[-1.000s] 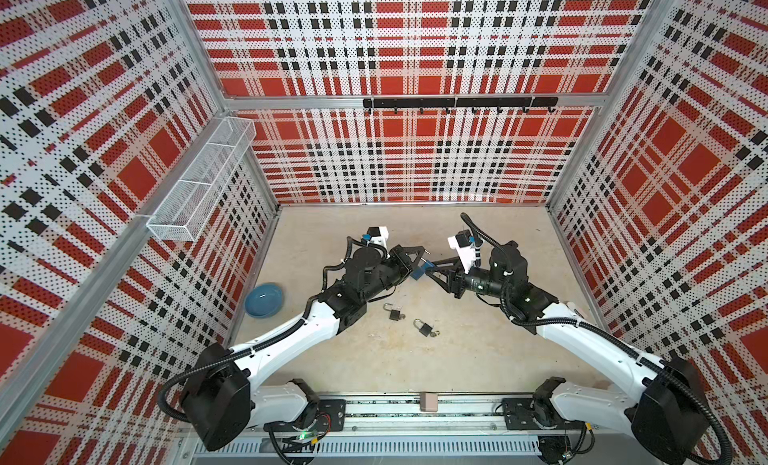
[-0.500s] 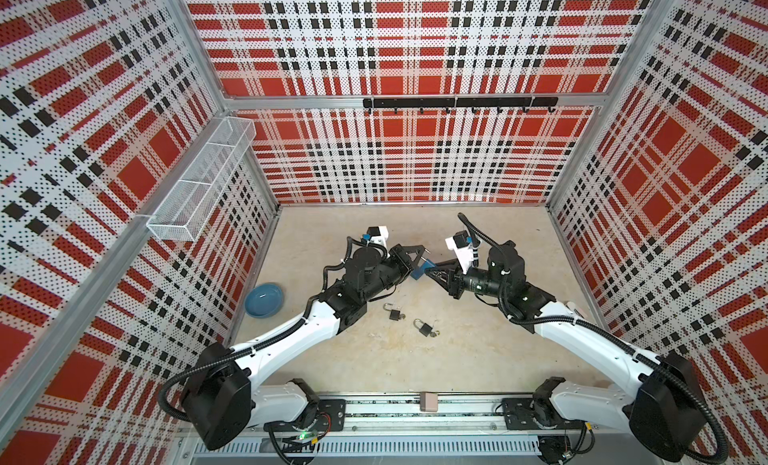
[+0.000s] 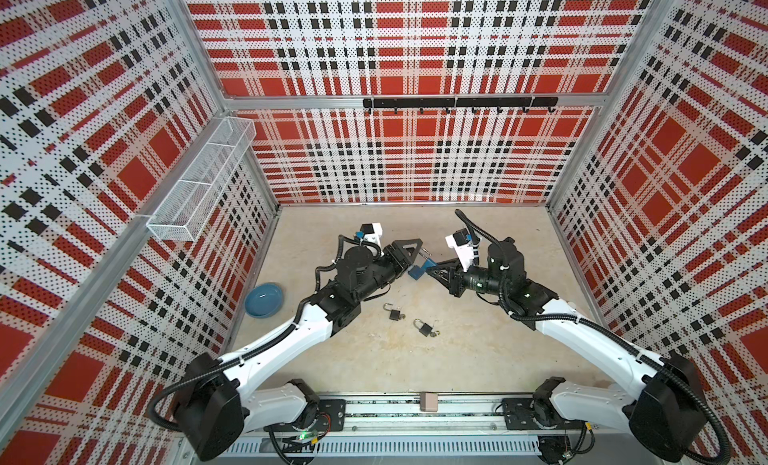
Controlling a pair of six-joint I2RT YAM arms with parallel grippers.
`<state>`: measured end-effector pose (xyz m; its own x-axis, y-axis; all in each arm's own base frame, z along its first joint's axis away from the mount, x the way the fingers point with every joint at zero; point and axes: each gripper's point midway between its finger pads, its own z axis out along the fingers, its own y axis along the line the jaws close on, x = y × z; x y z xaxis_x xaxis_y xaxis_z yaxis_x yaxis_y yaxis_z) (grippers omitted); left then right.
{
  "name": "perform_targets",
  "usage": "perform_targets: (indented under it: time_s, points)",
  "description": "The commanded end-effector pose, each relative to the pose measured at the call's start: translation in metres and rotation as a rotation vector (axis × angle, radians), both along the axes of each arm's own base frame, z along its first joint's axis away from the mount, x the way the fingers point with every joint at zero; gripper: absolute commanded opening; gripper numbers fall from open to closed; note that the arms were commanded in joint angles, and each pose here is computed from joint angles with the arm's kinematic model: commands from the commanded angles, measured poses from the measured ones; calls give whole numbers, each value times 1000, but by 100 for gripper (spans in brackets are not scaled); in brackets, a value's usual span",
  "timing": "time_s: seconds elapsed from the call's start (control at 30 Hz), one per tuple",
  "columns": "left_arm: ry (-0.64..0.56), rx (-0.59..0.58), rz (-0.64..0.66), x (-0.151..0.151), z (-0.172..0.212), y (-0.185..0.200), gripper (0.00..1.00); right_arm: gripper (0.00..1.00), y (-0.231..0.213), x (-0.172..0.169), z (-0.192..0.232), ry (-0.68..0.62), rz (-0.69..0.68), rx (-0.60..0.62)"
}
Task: Lock with the key
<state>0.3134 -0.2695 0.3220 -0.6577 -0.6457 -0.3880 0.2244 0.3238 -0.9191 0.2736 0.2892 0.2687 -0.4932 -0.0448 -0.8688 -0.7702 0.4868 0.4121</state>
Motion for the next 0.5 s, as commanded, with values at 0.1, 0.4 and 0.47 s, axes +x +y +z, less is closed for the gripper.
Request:
perform_targets:
  time_s: [0.1, 0.4, 0.47]
  points:
    - [-157, 295, 88, -11, 11, 45, 53, 0, 5, -23, 25, -1, 118, 8]
    - [-381, 437, -173, -41, 23, 19, 50, 0, 14, -56, 40, 105, 295, 62]
    - [-395, 435, -213, -45, 22, 14, 49, 0, 14, -59, 43, 116, 306, 69]
